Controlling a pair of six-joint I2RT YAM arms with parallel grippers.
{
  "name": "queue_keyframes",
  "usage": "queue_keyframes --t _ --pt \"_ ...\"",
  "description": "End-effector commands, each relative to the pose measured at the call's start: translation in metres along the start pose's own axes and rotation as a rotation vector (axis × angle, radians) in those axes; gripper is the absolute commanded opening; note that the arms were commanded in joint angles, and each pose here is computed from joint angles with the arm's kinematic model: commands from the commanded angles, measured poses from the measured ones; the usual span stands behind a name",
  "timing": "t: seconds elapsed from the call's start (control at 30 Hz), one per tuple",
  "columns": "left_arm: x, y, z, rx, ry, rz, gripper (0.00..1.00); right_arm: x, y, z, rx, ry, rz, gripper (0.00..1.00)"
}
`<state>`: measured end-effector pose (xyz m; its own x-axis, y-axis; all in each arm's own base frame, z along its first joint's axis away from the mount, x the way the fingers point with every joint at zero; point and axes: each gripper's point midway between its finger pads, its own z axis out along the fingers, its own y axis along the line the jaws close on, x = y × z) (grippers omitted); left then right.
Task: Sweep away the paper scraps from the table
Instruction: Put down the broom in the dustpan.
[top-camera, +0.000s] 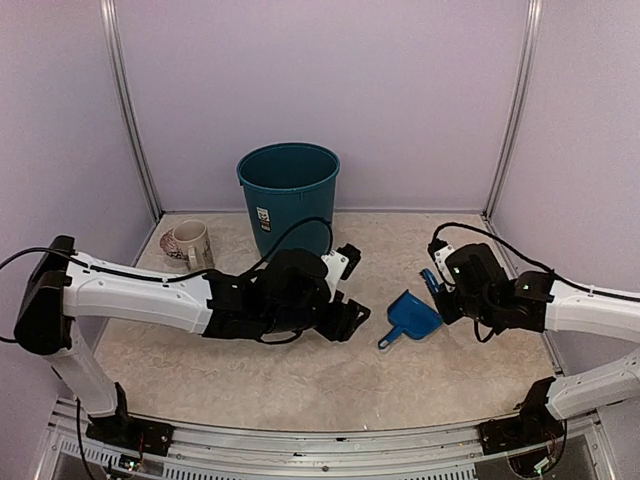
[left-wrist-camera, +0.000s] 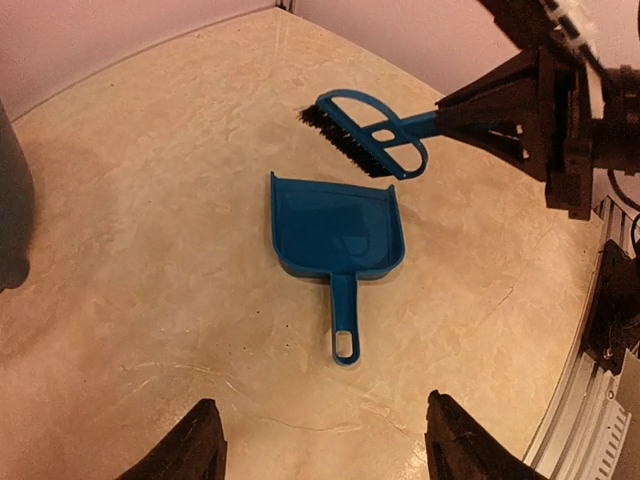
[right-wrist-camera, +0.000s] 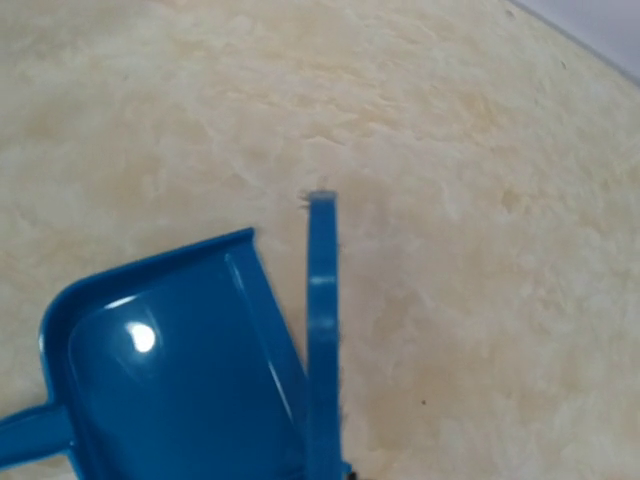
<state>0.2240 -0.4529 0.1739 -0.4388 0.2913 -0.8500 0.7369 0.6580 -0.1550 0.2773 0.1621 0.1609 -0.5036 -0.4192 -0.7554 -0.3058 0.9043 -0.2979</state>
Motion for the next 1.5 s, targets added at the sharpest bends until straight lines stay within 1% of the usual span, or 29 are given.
queue_keyframes --t 0.0,0.07,0.2,0.33,0.5,0.6,0.73,0.77,0.93,1.1,1.23,1.47 --pt "-0.014 0.019 -0.040 -0.080 -0.041 0.009 0.68 -0.014 0.013 0.001 0.079 -0.052 -0.156 0.00" --pt "-0.020 0.029 -0.061 -0.108 -0.059 0.002 0.70 -0.012 0.021 0.004 0.099 -0.063 -0.249 0.00" --pt "-0.041 0.053 -0.109 -0.159 -0.126 -0.042 0.78 -0.007 0.028 0.009 0.163 -0.056 -0.357 0.00" --pt "-0.050 0.080 -0.148 -0.210 -0.174 -0.082 0.81 0.000 0.038 0.012 0.222 -0.042 -0.482 0.00" --pt "-0.050 0.113 -0.183 -0.298 -0.201 -0.114 0.84 0.006 0.051 0.014 0.252 -0.033 -0.560 0.00" --pt "-0.045 0.125 -0.196 -0.329 -0.200 -0.128 0.87 0.011 0.056 0.017 0.286 -0.017 -0.585 0.00" --pt "-0.042 0.136 -0.208 -0.358 -0.201 -0.138 0.89 0.025 0.057 0.025 0.330 0.022 -0.606 0.00" --pt "-0.041 0.137 -0.210 -0.360 -0.203 -0.139 0.91 0.029 0.057 0.027 0.335 0.030 -0.612 0.00" --pt "-0.037 0.142 -0.212 -0.380 -0.197 -0.140 0.97 0.044 0.061 0.033 0.336 0.077 -0.630 0.00" --pt "-0.035 0.140 -0.208 -0.365 -0.195 -0.141 0.99 0.052 0.073 0.034 0.311 0.092 -0.650 0.00" --pt "-0.034 0.139 -0.206 -0.361 -0.190 -0.138 0.99 0.056 0.080 0.034 0.296 0.105 -0.658 0.10" --pt "-0.035 0.139 -0.206 -0.355 -0.195 -0.137 0.98 0.054 0.090 0.026 0.292 0.100 -0.656 0.36"
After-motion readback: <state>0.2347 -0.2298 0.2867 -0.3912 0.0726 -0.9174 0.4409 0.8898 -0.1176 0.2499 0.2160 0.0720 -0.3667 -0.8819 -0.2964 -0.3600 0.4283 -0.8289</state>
